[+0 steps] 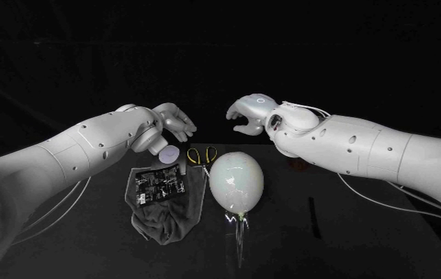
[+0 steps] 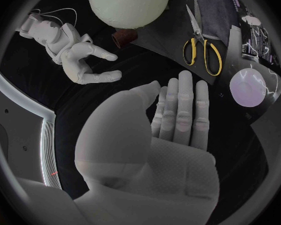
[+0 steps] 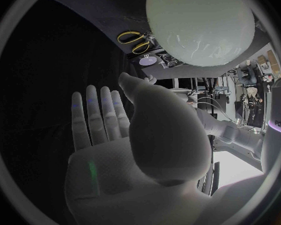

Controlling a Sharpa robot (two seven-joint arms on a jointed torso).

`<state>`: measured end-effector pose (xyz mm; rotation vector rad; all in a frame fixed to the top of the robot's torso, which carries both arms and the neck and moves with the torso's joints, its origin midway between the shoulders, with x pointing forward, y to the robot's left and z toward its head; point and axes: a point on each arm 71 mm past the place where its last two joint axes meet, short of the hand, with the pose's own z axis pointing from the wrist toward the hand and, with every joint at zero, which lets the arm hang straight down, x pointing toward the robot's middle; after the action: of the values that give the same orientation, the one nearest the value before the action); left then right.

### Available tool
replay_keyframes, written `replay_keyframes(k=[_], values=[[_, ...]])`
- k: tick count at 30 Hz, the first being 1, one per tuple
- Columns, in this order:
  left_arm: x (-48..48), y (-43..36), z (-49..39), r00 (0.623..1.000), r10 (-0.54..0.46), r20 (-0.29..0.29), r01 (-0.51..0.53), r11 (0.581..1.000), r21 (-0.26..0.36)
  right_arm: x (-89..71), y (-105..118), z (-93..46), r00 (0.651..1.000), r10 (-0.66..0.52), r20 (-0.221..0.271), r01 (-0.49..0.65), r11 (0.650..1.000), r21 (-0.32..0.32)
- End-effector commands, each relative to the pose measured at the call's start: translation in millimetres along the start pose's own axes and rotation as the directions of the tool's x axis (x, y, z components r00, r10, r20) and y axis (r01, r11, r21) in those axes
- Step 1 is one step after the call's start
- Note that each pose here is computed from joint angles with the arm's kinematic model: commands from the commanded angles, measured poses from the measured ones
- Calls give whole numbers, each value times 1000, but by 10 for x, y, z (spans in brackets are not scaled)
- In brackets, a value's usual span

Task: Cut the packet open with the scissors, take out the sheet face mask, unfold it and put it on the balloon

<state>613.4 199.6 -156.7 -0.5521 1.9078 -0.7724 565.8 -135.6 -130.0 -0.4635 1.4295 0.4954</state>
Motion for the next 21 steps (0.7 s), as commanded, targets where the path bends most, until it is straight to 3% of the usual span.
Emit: replay_keyframes(k=[1, 6, 12, 21], values=[[-6, 18, 5, 999, 27, 39, -27, 1000, 2, -63, -65, -66, 988, 145, 51, -146, 989, 23], [13, 154, 28, 998, 28, 57, -25, 998, -57, -115, -208, -209, 960, 272, 68, -277, 957, 82], [25, 262, 56, 997, 32, 63, -25, 992, -121, -172, -322, -338, 938, 335, 89, -344, 931, 121], [114, 325, 113, 995, 101, 11, -97, 972, -214, -254, -438, -440, 922, 368, 125, -384, 910, 156]])
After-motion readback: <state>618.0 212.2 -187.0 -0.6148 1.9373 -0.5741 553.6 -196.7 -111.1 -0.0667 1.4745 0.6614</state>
